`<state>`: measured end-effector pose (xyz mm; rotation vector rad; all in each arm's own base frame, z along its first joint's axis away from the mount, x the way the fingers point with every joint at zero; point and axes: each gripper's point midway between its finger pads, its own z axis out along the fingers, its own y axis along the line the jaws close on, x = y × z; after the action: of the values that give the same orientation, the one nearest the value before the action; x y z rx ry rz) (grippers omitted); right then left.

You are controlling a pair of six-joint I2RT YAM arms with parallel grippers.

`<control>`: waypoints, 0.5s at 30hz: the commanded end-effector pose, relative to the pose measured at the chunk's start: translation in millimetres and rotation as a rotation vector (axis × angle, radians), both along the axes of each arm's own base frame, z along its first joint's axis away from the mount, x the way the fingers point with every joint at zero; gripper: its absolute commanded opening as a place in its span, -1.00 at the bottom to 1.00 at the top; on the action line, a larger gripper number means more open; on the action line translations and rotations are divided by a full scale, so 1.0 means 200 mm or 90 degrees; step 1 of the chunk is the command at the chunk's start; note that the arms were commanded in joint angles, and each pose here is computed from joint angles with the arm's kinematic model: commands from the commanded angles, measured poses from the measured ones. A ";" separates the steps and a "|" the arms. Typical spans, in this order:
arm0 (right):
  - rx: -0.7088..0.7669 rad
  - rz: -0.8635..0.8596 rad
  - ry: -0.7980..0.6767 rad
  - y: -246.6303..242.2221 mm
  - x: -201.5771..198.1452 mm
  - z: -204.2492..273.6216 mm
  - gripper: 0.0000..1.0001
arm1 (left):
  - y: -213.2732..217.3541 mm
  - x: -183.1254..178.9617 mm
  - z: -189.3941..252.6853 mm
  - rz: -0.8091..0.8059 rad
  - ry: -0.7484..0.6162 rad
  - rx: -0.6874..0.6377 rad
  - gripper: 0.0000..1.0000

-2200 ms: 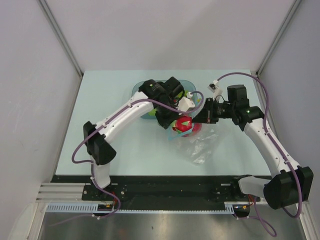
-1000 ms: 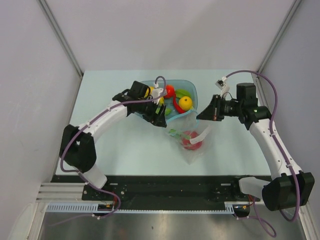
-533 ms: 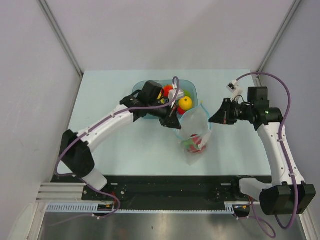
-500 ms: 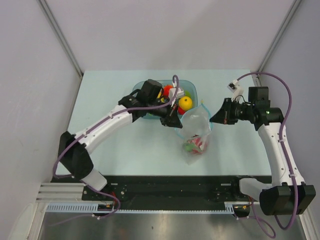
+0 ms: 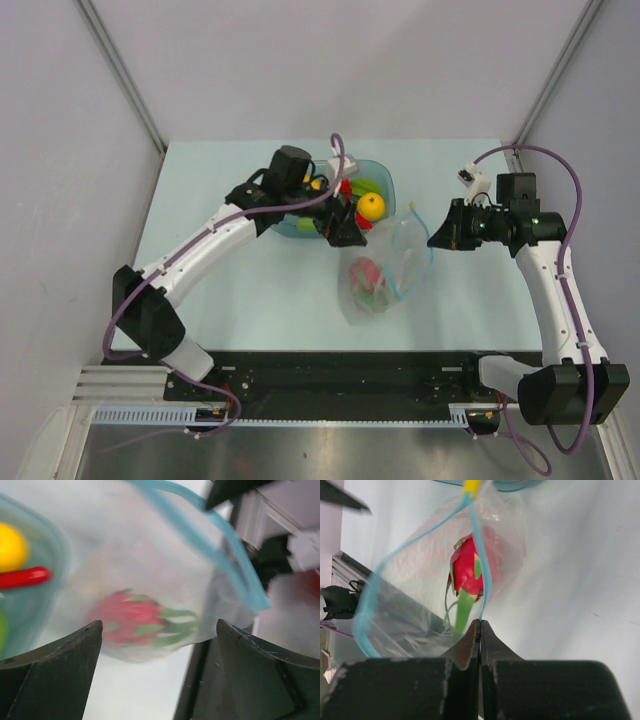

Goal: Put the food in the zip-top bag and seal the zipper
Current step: Adjust the zipper food storage bag at the center of the board.

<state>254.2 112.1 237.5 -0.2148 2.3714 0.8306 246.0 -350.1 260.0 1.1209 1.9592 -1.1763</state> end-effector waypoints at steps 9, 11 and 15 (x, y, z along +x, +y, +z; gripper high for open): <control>0.002 0.002 -0.033 0.00 0.03 0.04 -1.00 | 0.55 1.01 -0.01 0.431 -0.111 0.148 0.99; 0.005 -0.003 -0.031 0.00 0.04 0.04 -1.00 | 0.56 1.02 -0.13 0.478 -0.054 0.157 0.90; 0.024 -0.002 -0.036 0.02 0.04 0.07 -1.00 | 0.57 1.03 -0.34 0.592 0.007 0.179 0.79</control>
<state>255.9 110.7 236.6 -0.2034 2.3725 0.8254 453.5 -246.0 232.3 0.4620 2.1543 -0.5304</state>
